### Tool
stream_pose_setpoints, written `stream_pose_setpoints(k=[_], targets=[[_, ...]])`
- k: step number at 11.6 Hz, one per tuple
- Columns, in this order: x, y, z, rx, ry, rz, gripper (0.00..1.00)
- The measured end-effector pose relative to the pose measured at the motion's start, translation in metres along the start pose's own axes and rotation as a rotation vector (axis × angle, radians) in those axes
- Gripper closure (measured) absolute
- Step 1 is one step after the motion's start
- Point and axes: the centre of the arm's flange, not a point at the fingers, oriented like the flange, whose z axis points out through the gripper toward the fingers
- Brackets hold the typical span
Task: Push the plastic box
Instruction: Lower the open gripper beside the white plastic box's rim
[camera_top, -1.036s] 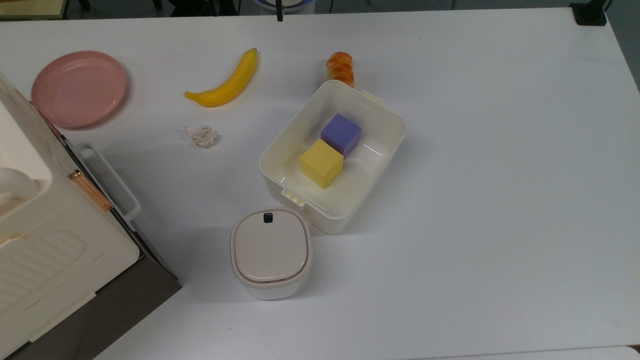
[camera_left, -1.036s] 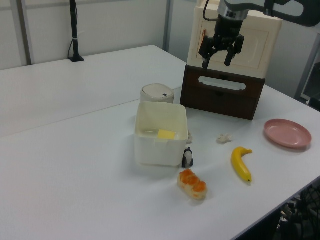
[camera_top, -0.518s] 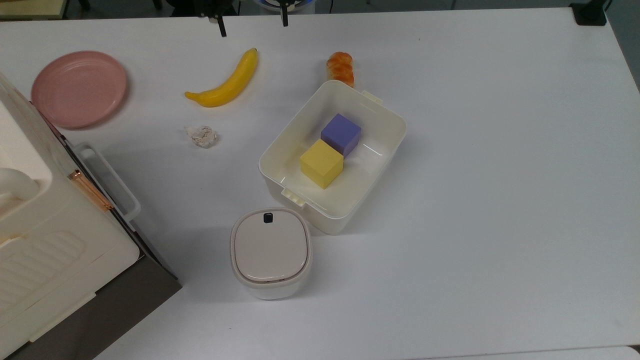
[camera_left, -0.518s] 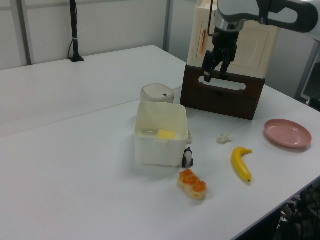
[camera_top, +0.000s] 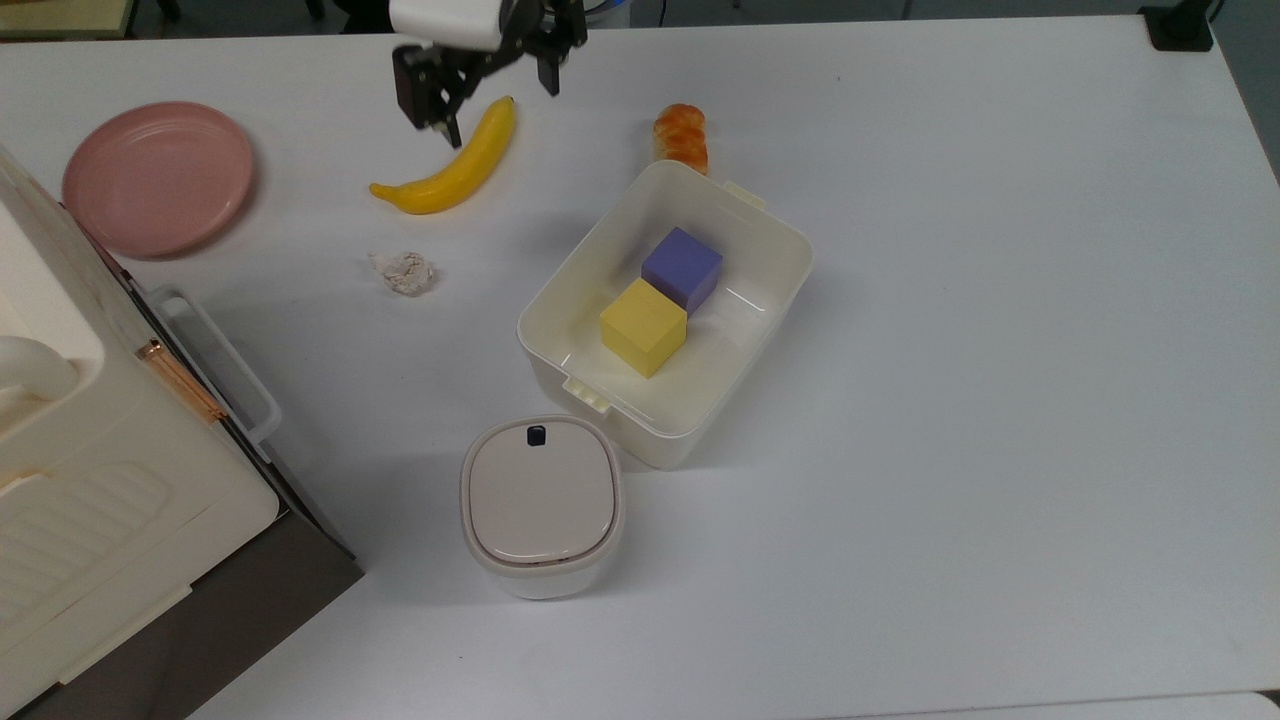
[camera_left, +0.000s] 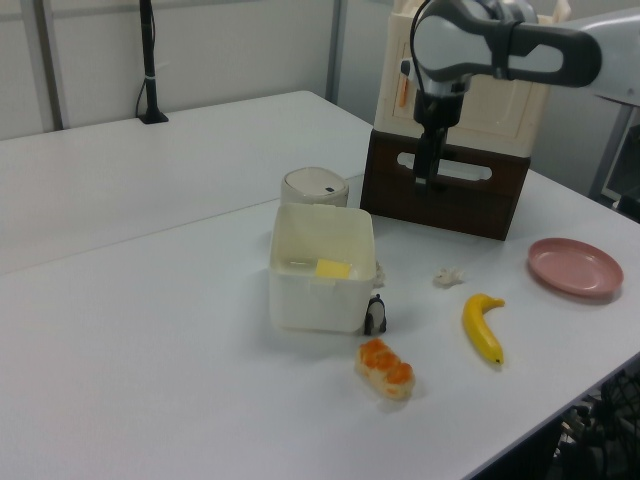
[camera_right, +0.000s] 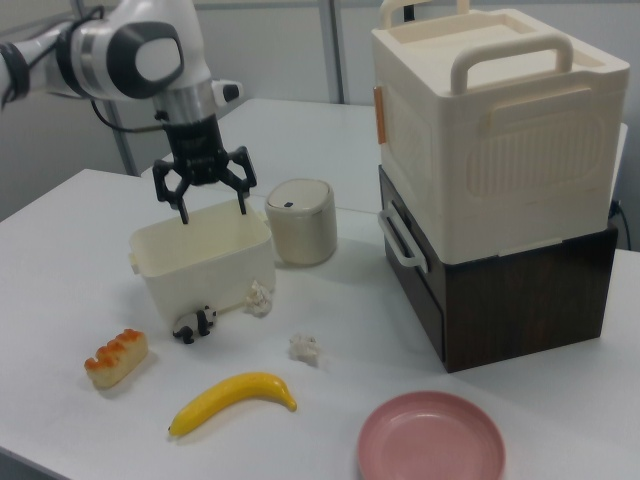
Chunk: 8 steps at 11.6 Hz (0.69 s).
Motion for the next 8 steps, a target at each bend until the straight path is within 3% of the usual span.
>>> stream_pose_setpoints(k=[3,8], targets=[[0.027,-0.007,0.041,-0.020,-0.075,-0.132,0.00],[0.034,-0.017,0.067,-0.031,-0.145,-0.272,0.00]])
